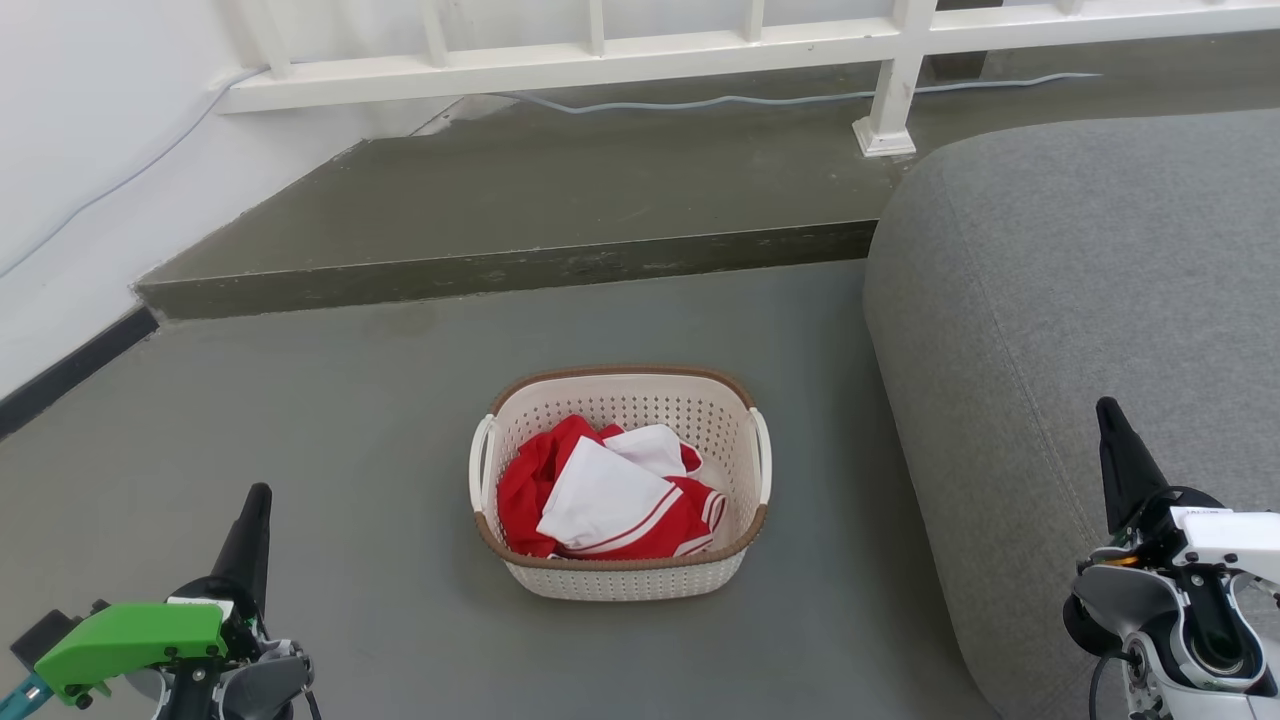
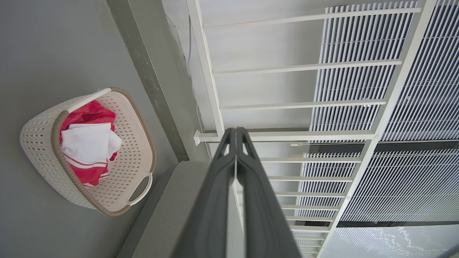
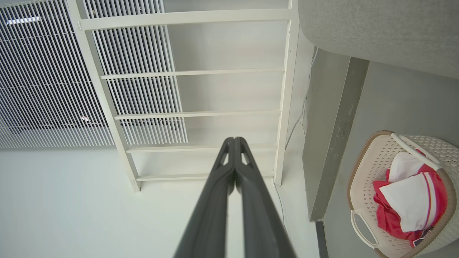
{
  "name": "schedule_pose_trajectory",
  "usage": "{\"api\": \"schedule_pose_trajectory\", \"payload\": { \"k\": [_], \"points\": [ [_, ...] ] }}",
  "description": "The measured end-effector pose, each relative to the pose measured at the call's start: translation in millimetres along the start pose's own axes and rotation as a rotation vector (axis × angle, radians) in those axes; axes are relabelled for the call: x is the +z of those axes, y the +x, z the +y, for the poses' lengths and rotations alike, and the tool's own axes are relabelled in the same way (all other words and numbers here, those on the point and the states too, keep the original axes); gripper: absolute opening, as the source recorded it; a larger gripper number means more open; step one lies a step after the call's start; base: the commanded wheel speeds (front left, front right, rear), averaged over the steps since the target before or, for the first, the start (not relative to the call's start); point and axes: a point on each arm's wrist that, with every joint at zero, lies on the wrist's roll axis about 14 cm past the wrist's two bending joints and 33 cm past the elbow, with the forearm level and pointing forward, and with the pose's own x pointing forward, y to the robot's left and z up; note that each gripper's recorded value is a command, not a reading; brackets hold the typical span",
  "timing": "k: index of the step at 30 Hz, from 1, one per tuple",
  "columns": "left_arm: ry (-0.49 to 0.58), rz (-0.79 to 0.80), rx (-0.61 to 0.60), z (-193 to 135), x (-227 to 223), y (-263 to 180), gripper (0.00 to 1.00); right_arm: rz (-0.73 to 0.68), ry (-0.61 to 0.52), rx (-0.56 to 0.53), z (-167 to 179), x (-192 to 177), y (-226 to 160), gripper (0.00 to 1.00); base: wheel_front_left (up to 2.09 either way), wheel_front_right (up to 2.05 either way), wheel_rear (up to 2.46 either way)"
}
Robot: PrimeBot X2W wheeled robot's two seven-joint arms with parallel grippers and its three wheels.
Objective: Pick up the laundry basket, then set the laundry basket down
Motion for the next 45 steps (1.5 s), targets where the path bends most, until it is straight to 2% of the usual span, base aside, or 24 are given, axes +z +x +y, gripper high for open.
{"api": "schedule_pose_trajectory", "payload": {
  "k": [45],
  "points": [
    [0.0,0.0,0.0,-0.1,0.0,0.0,0.0,-0.001,0.003,0.0,-0.1,-0.3,0.0,0.0,0.0,0.0,0.0]
  ]
}}
